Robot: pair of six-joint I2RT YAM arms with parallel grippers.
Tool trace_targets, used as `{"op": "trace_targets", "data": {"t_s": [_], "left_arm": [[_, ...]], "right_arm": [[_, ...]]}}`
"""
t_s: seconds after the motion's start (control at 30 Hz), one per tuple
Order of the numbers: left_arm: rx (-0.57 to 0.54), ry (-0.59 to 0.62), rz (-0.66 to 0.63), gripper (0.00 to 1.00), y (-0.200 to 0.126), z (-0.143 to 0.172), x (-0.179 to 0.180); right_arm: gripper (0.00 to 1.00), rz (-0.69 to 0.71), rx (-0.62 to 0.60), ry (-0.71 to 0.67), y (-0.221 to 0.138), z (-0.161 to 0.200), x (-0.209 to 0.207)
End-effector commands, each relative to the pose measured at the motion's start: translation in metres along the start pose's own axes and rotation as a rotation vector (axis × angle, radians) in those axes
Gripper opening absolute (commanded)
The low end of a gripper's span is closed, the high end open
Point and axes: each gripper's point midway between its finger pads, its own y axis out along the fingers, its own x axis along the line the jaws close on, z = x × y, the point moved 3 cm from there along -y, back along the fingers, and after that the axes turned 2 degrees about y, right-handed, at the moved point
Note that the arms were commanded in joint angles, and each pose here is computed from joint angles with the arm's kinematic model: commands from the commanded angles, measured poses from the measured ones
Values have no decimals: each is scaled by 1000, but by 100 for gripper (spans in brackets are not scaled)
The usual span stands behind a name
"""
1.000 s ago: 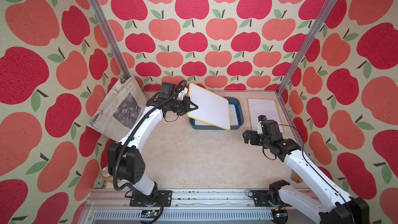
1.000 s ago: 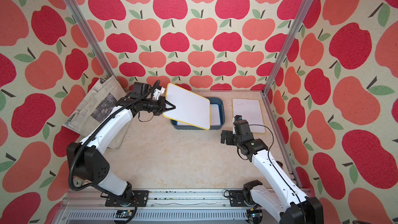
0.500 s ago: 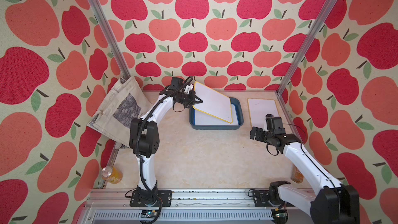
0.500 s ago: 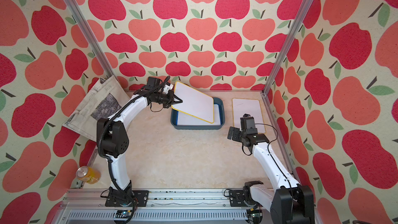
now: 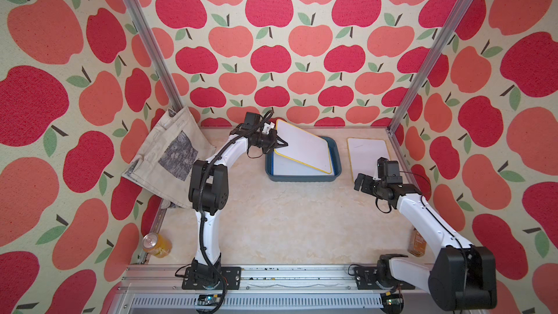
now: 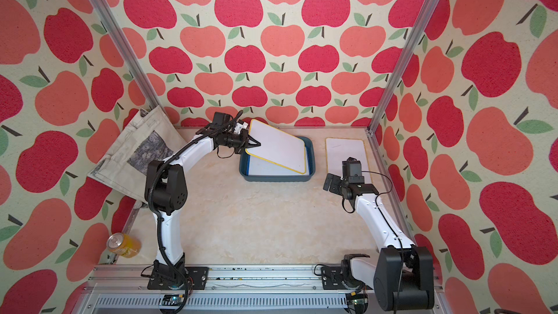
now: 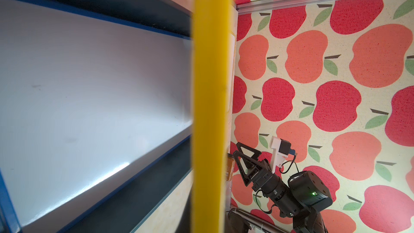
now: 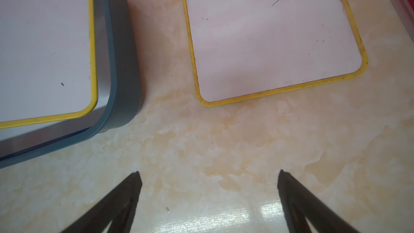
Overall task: Put the whiteboard into the storage box
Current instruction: Place the whiteboard in the storage box.
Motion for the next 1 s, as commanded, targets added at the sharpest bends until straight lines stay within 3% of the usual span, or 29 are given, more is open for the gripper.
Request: {"op": "trace_targets", "data": {"t_s": [0.0, 0.5, 0.8, 0.97], "left_arm": [[-8, 60, 92, 2, 3, -7, -14], [7, 6, 31, 8, 26, 0, 12], [9, -16, -74, 21, 27, 5, 31], [17, -30, -104, 24, 28, 7, 39]], "right_arm": [[99, -28, -27, 1, -1, -12, 6], [99, -27, -15, 1, 8, -9, 5], [99, -26, 1, -1, 15, -7, 3], [99, -31, 4, 1, 17, -6, 4]]}}
